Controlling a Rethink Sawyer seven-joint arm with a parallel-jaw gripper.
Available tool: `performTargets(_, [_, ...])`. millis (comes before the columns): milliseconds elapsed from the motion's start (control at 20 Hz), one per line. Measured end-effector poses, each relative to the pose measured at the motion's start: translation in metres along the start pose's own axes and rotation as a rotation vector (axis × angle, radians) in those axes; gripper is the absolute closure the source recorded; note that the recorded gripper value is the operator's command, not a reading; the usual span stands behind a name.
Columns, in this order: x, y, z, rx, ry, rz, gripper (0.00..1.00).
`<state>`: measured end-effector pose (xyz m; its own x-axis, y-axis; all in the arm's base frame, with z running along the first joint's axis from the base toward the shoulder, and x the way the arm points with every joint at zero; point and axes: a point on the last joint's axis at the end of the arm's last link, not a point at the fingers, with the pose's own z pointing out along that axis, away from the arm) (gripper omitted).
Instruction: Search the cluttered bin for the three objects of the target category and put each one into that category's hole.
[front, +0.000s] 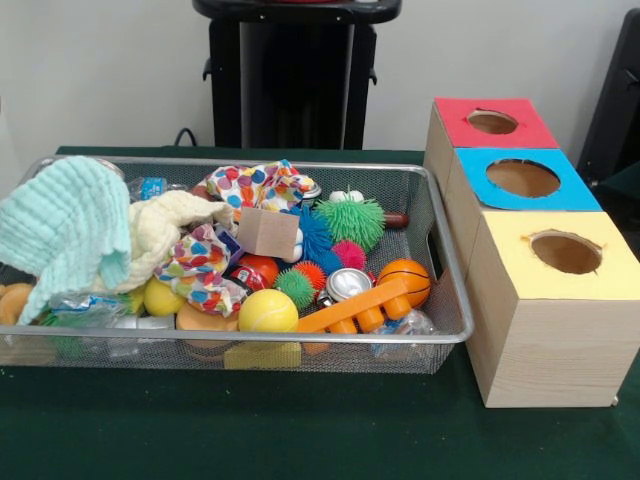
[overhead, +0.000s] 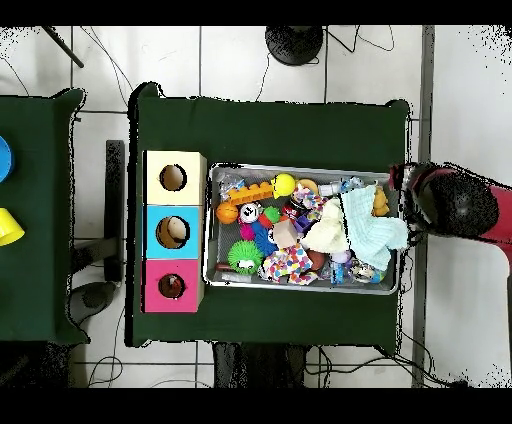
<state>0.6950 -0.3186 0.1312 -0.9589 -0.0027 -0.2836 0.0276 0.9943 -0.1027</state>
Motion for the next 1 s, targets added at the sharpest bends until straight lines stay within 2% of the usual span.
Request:
performTargets(250, [-0.008,0.010,-0.022,-0.009,0.038,-0.004,0.00])
performTargets(550, [-0.020,0.027,-0.037,-0.014,0.053,-0.022,0.00])
performTargets(1000, [-0.032,0.059,-0.043,-0.022,0.060,-0.065,0.00])
